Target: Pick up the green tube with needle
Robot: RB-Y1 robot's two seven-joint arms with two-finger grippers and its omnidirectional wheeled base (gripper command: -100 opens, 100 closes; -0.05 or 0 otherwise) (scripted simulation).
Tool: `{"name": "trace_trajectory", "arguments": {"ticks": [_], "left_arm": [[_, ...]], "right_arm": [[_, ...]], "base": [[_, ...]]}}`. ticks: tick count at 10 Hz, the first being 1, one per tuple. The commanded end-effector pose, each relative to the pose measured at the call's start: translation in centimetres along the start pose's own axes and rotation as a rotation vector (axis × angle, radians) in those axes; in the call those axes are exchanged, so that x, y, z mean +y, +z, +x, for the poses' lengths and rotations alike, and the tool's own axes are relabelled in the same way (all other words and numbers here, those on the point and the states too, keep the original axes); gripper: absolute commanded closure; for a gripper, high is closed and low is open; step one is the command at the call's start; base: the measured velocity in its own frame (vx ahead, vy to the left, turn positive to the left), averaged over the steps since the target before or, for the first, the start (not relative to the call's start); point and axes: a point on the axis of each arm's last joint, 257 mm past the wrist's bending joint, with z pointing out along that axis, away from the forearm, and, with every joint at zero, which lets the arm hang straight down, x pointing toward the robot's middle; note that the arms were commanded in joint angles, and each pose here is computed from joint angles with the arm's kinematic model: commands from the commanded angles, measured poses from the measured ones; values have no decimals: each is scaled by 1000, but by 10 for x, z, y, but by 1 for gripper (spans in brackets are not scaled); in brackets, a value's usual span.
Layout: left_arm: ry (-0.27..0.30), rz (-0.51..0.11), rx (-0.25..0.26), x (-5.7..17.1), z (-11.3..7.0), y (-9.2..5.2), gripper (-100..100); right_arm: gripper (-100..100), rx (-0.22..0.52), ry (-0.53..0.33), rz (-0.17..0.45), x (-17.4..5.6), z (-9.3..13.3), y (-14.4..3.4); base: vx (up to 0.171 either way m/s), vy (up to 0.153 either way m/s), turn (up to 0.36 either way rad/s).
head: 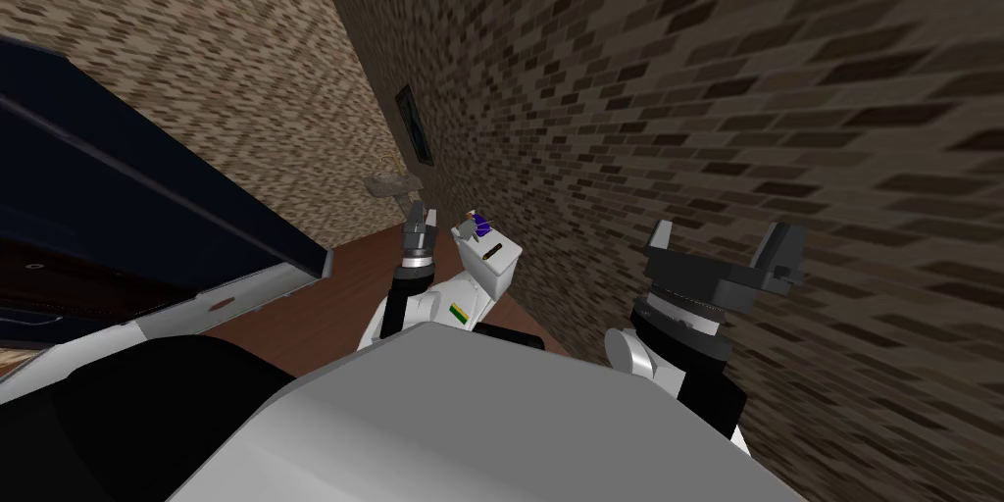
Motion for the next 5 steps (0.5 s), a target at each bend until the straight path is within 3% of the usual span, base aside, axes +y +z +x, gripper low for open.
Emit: {"name": "trace_trajectory", "arguments": {"ticks": [1, 5], "left_arm": [[8, -3, 40, 4, 6, -2, -100], [19, -36, 176, 26, 29, -20, -100]], "right_arm": [[0, 0, 0, 0, 0, 0, 0], [0, 0, 0, 0, 0, 0, 0]], "base": [[2, -3, -27], [10, -3, -44]]}}
